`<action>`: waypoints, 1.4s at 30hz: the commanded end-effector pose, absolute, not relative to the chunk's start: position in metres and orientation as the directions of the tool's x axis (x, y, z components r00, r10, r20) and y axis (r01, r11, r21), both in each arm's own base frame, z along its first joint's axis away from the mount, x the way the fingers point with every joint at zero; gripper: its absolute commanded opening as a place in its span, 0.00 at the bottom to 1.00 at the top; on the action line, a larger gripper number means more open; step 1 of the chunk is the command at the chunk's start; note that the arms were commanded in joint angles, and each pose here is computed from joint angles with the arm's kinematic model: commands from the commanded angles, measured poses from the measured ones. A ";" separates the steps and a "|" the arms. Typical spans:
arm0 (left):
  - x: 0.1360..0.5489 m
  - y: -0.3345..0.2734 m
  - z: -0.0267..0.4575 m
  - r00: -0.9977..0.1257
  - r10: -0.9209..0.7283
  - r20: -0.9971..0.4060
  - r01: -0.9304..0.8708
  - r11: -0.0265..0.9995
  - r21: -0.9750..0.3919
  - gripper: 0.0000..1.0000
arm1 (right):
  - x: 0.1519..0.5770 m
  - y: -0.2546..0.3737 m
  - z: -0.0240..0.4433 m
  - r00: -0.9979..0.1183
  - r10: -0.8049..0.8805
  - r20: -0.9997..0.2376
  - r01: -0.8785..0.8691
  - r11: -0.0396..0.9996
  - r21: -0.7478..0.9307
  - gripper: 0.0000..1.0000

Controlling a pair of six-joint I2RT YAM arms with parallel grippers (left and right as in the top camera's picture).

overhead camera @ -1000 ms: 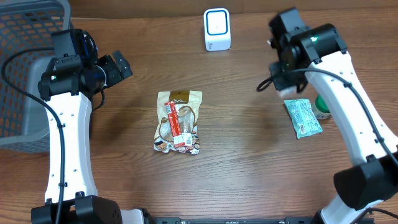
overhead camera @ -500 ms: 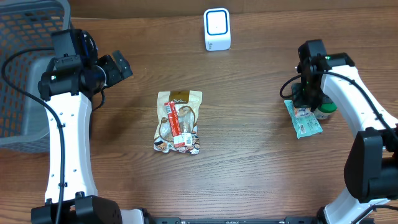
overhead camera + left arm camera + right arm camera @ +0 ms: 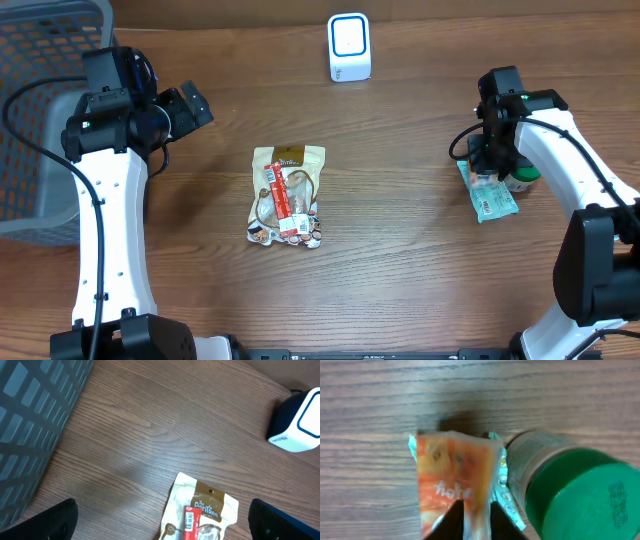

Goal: Scan the item barcode
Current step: 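Carry the orange pack right and lower it onto the wipes pack, then release the orange pack and move the right gripper left to the bread bag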

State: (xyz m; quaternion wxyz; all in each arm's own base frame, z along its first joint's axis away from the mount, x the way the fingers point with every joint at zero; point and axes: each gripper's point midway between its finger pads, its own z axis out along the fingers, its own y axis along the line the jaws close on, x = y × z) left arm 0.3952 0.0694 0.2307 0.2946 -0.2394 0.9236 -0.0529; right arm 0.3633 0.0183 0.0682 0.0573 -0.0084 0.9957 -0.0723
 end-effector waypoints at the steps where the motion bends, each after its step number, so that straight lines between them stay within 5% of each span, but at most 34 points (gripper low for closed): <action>1: 0.394 0.070 0.244 -0.698 -0.457 -0.552 -0.395 0.888 -0.236 1.00 | 0.363 0.016 0.068 -0.993 -0.019 -0.116 -0.001 0.988 -0.153 0.28; 8: 0.394 0.070 0.244 -0.698 -0.457 -0.551 -0.395 0.888 -0.236 1.00 | 0.369 0.020 0.068 -0.990 0.007 -0.142 0.025 0.991 -0.128 0.44; 28: 0.394 0.070 0.244 -0.698 -0.457 -0.552 -0.395 0.888 -0.236 1.00 | 0.375 0.101 0.074 -0.987 0.091 -0.134 0.052 0.962 0.270 0.47; 42: 0.394 0.070 0.244 -0.698 -0.457 -0.552 -0.395 0.888 -0.236 1.00 | 0.343 0.269 0.091 -0.959 -0.126 -0.255 -0.225 0.885 0.407 0.46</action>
